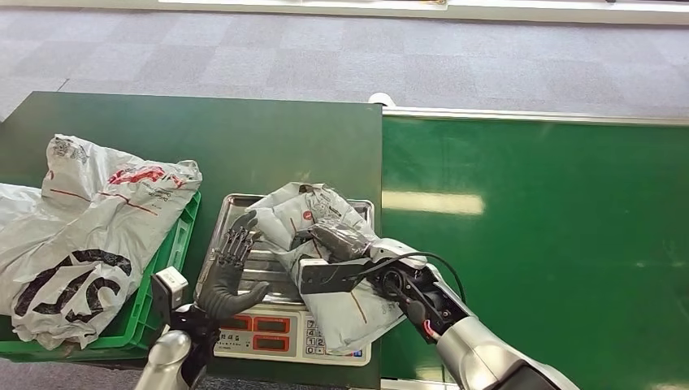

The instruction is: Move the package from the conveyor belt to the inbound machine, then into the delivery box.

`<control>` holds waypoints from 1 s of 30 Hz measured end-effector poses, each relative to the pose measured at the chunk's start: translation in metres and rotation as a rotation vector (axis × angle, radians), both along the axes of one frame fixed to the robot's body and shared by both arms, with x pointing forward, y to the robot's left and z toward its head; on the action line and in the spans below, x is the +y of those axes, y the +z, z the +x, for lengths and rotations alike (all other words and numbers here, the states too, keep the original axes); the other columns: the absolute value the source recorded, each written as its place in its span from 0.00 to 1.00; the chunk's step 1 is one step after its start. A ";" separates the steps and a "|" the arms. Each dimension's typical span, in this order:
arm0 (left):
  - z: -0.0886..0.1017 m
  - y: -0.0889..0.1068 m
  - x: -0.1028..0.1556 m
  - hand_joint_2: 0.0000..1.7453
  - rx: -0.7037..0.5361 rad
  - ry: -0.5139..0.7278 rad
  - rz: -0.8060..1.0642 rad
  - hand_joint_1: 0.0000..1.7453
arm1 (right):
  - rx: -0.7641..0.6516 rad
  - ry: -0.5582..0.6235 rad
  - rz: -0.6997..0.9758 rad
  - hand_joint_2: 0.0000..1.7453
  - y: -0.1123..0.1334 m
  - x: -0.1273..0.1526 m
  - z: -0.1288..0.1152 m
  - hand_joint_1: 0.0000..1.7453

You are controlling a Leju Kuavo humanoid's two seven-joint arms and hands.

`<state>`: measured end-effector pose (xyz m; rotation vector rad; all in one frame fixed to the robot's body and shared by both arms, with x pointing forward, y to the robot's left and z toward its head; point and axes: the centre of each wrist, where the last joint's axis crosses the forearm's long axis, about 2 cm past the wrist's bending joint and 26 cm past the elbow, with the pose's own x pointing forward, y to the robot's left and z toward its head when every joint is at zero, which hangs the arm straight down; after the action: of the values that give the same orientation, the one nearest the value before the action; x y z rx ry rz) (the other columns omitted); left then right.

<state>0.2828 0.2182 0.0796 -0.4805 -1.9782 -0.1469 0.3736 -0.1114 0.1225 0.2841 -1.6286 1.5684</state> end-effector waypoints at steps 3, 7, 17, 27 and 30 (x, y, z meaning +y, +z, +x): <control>0.001 -0.001 -0.001 1.00 0.004 -0.005 0.000 0.00 | 0.020 0.003 0.005 1.00 -0.004 0.005 -0.003 1.00; 0.001 -0.002 -0.002 1.00 0.010 -0.010 0.001 0.00 | 0.030 0.007 0.005 1.00 -0.007 0.008 -0.005 1.00; 0.005 -0.002 -0.004 1.00 0.008 0.001 -0.006 0.00 | 0.126 0.001 0.203 1.00 -0.012 0.012 -0.010 0.00; 0.006 -0.001 -0.004 1.00 0.006 0.002 -0.014 0.00 | 0.289 -0.013 0.551 1.00 -0.010 0.012 -0.022 0.00; 0.008 -0.001 -0.004 1.00 0.005 0.002 -0.014 0.00 | 0.294 -0.008 0.587 1.00 -0.008 0.011 -0.024 0.00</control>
<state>0.2905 0.2144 0.0790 -0.4880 -1.9762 -0.1308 0.3492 -0.1006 0.1141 0.7768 -1.8090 0.9514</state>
